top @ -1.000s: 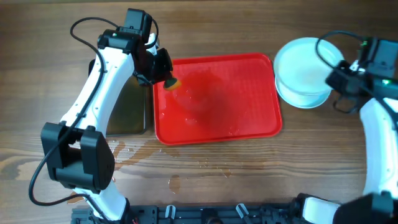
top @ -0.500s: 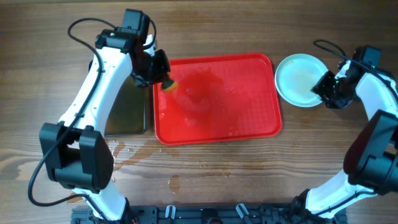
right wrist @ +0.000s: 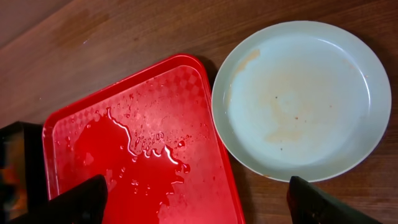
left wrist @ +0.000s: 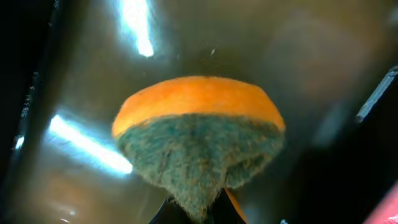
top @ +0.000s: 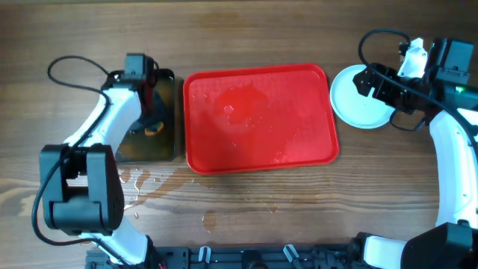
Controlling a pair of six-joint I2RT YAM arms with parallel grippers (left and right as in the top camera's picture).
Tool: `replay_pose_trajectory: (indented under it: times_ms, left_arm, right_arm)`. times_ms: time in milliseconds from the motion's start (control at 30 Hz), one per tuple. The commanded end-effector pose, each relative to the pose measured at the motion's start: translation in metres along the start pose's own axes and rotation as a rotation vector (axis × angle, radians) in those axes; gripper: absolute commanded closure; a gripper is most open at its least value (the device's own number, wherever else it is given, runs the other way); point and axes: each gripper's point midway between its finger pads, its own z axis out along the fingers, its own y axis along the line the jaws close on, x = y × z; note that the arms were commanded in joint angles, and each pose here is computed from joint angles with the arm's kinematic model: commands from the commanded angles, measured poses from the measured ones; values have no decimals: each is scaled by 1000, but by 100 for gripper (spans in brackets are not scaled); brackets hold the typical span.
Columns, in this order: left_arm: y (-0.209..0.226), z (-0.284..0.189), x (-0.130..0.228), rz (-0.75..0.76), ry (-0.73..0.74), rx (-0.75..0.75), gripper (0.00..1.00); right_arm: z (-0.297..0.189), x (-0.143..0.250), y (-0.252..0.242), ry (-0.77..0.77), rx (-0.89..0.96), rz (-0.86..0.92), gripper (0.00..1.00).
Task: Clean dirty plates on tray and stack at the side
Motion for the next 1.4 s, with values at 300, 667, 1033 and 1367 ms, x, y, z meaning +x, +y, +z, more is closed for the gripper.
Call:
replay_pose_trajectory:
  times_ms: [300,667,1033,1367]
  left_arm:
    - [5,-73,-26,-22,-62,17,0]
    - [2,-201,-44,-55,-249,233,0]
    - [2,-201,-44,-55,-249,233,0]
    - [2,-201,-44,-55,-249,233,0]
  right_arm:
    - [-32,-1,14,-41,-5,-39,0]
    - [-203,49,65,-445,-5,-182,0]
    - [-216,39,73,-577,-9,-243,0]
    - [-91,97,49,-896,-157,-403,0]
